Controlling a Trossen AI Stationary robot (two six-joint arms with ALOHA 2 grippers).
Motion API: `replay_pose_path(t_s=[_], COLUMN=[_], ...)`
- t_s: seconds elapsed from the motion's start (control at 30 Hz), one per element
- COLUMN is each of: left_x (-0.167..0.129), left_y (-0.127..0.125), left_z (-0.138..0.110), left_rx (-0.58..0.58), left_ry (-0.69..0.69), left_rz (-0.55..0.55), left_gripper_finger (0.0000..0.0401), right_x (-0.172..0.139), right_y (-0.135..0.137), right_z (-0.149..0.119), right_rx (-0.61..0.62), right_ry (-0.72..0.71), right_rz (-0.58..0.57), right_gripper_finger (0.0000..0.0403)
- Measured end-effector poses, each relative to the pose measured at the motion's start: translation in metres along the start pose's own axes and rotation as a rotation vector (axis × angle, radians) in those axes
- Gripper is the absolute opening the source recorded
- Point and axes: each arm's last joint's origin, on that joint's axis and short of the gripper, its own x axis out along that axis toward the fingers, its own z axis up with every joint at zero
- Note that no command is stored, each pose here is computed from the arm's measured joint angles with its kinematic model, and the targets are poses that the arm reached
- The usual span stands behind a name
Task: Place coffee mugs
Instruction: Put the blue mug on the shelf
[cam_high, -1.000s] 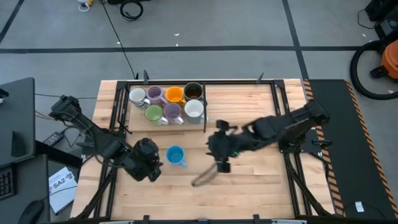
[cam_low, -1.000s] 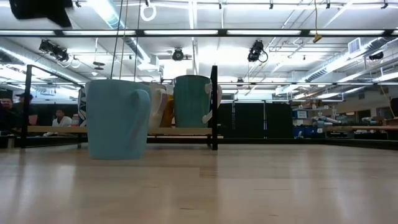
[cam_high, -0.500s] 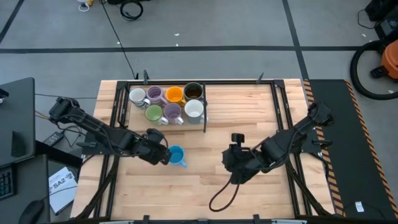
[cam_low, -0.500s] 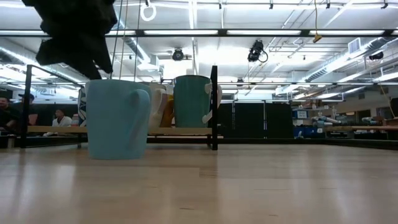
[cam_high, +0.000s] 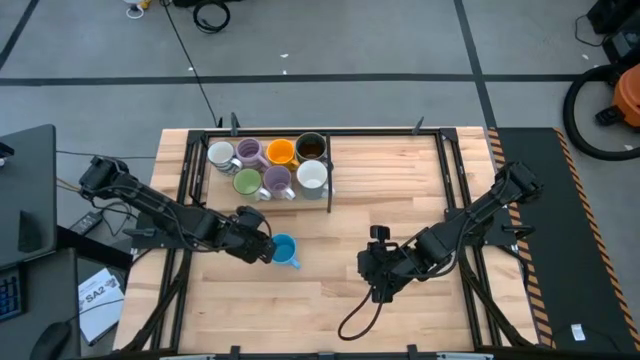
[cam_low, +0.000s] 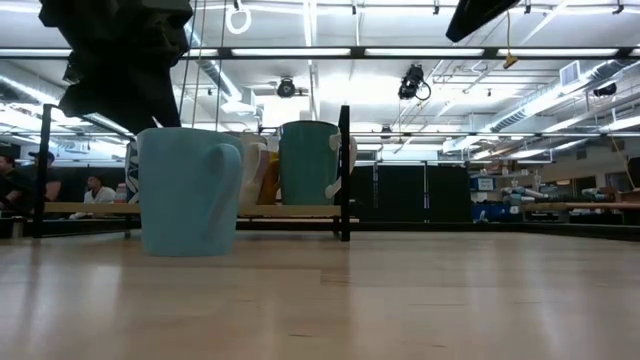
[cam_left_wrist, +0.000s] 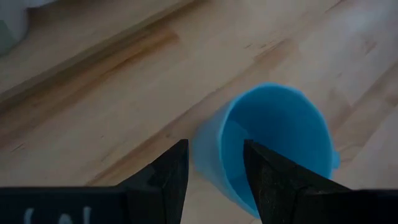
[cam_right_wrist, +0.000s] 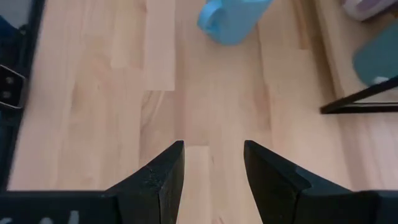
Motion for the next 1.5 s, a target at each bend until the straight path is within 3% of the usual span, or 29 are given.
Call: replay_pose_path(t_s=[0.4,0.83,1.03,1.37,1.5], left_x=[0.029,0.029,0.029,0.029,0.026], left_y=[-0.006,-0.006,-0.006,-0.006,-0.005], left_z=[-0.013,-0.015,-0.015,-0.015,-0.014], left_rx=[0.032,0.032,0.031,0.039,0.046], left_ry=[0.045,0.073,0.072,0.076,0.084], left_rz=[0.064,0.059,0.058,0.063,0.080], left_gripper_finger=[0.0160,0.0158,0.0124,0.0032,0.0031], right_x=[0.003,0.004,0.004,0.004,0.004], right_y=[0.003,0.003,0.003,0.003,0.003], right_z=[0.001,0.002,0.002,0.002,0.002], right_rx=[0.018,0.022,0.022,0.022,0.022], right_ry=[-0.026,-0.034,-0.034,-0.035,-0.036], right_rz=[0.046,0.048,0.049,0.049,0.050], right_gripper_finger=[0.0172,0.0172,0.0172,0.0172,0.0172])
